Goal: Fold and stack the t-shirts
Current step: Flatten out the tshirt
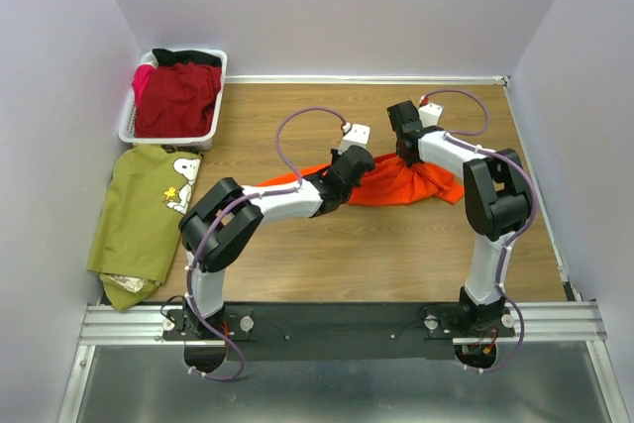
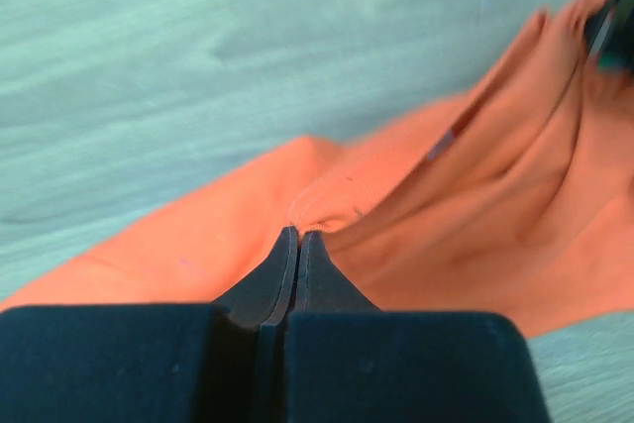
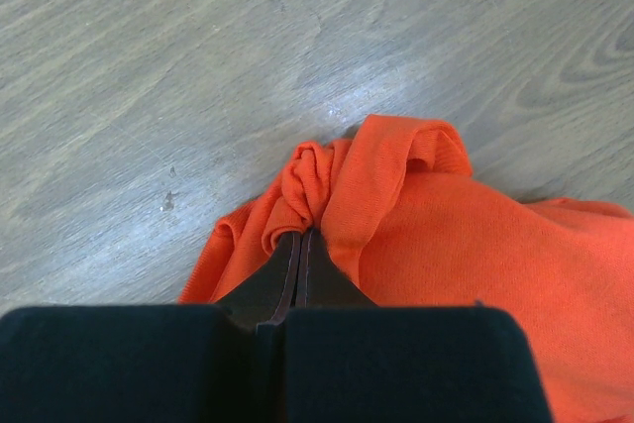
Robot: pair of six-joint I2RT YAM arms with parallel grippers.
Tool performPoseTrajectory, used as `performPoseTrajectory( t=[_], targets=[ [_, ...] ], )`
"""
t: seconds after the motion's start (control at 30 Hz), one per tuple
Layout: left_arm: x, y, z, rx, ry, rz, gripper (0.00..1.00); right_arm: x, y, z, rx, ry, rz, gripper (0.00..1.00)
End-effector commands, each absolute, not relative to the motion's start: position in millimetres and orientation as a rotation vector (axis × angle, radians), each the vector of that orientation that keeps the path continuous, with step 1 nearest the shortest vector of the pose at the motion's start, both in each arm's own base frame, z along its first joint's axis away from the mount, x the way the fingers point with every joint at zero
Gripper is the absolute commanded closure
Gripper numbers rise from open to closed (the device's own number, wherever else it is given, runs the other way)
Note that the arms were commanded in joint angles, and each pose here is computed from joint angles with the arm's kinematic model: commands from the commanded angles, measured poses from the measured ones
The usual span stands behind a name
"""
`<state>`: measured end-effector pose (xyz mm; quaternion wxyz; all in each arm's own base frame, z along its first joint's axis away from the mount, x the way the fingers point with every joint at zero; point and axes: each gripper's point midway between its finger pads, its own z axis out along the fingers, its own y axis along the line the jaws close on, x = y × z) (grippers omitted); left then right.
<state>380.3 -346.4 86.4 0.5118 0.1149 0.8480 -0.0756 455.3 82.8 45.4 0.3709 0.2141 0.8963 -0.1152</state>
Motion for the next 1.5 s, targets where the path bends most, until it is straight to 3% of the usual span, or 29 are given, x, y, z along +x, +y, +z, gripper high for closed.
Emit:
performPoseTrajectory(
  t=[0.0, 0.4, 0.7, 0.73, 0.77, 0.83, 0.87, 0.97, 1.23, 1.47],
  targets=[
    [397.8, -319.3, 131.1, 0.130, 1.958, -0.125, 1.00, 443.3, 79.9, 34.3, 0.543, 2.345, -0.309, 0.99],
    [503.5, -232.1, 164.8, -0.151, 1.870, 0.103, 1.00, 437.9, 71.8, 41.4, 0.536, 2.324, -0.348, 0.99],
    [562.4, -211.9, 164.1, -0.137, 1.840, 0.218, 1.00, 438.6, 63.1, 36.1, 0.535, 2.317, -0.410, 0.99],
    [565.2, -207.4, 163.2, -0.145, 1.839, 0.231, 0.99, 438.6, 61.9, 35.0, 0.538, 2.316, -0.415, 0.99],
    [569.0, -199.8, 164.5, -0.156, 1.837, 0.243, 0.85, 438.6, 59.0, 33.5, 0.544, 2.316, -0.426, 0.99],
    [569.4, -188.1, 167.9, -0.190, 1.828, 0.269, 0.72, 440.8, 52.2, 33.0, 0.561, 2.312, -0.437, 0.99],
    [569.0, -176.8, 167.9, -0.214, 1.826, 0.291, 0.56, 441.1, 48.9, 30.4, 0.570, 2.315, -0.444, 0.99],
    [560.8, -157.2, 176.4, -0.269, 1.813, 0.311, 0.42, 443.6, 39.0, 26.0, 0.600, 2.322, -0.448, 0.99],
    [520.4, -152.2, 152.8, -0.226, 1.916, 0.271, 0.38, 446.2, 40.0, 15.3, 0.608, 2.357, -0.416, 0.99],
    [463.4, -166.7, 81.6, -0.048, 2.111, 0.216, 0.46, 447.2, 44.8, 6.4, 0.608, 2.382, -0.393, 0.99]
  ],
)
